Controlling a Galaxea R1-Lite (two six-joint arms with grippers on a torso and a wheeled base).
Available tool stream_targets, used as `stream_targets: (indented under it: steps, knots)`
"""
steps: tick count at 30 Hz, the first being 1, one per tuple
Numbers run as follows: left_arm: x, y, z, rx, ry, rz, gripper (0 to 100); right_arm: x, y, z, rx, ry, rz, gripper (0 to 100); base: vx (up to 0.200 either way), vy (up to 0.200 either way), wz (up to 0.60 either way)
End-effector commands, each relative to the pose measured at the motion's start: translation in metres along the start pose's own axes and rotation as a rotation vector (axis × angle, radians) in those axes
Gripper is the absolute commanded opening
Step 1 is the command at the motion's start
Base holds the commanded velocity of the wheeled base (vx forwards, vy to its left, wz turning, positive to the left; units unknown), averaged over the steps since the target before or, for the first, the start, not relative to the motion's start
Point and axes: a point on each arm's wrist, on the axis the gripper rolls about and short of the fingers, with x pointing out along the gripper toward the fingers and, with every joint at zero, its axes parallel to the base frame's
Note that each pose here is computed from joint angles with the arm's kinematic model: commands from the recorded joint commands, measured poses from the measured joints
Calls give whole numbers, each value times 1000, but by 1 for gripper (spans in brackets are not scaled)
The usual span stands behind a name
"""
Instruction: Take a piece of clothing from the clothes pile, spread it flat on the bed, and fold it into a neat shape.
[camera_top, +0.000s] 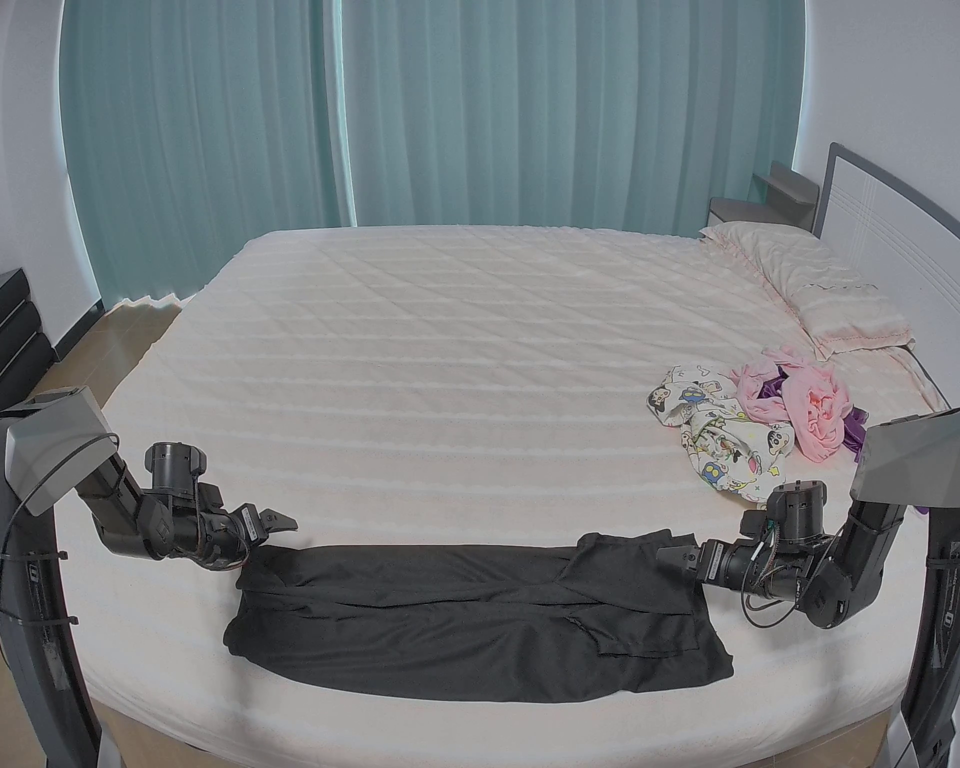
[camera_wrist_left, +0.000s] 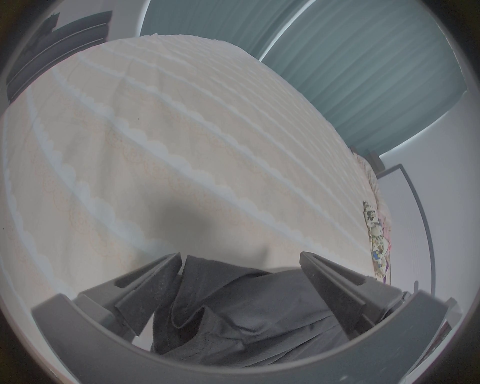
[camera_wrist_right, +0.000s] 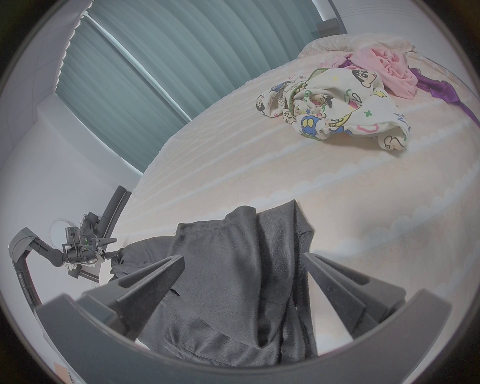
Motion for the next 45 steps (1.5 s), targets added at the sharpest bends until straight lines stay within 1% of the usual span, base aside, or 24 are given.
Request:
stream_targets:
  steps: [1,5,6,8,9,11,15,17,20,22,24,25,26,28,34,40,45]
  knots:
    - [3,3,-7,21,22,14,100,0,0,0,-1,0,1,100,0,0,0]
    - [5,2,-8,41,25,17,100,0,1,0,-2,0,3,100,0,0,0]
    - [6,2,-9,42,26,21,0,0,1,0,-2,0,3,100,0,0,0]
    - [6,2,-8,43,20,30,0,0,1,0,-2,0,3,100,0,0,0]
    - [7,3,-6,40,-1,69,0,0,0,0,-1,0,1,100,0,0,0]
    - [8,5,-5,38,-12,90,0,0,1,1,-4,-4,3,100,0,0,0]
    - [6,7,-1,27,-29,96,0,1,-1,3,0,-11,-1,100,0,0,0]
    - [6,6,2,22,-38,96,0,1,-1,3,1,-10,-1,100,0,0,0]
    - [5,5,4,-17,-50,89,0,1,-1,3,1,-14,-1,100,0,0,0]
    - [5,3,7,-53,-74,77,0,1,-1,5,1,-19,2,100,0,0,0]
    - [5,3,7,-53,-74,77,0,1,-1,5,1,-19,2,100,0,0,0]
    - [3,4,13,-104,-125,54,0,2,-4,10,23,-36,-2,100,0,0,0]
    - [3,4,13,-104,-125,54,0,2,-4,10,23,-36,-2,100,0,0,0]
    - [2,5,16,-141,-159,31,0,5,-9,15,52,-57,-7,100,0,0,0]
    - [4,7,14,-152,-156,31,0,13,-16,16,83,-58,-17,100,0,0,0]
    - [3,8,14,-154,-155,34,0,17,-16,13,84,-48,-17,100,0,0,0]
    - [5,9,13,-156,-151,36,0,23,-14,4,82,-16,-13,100,0,0,0]
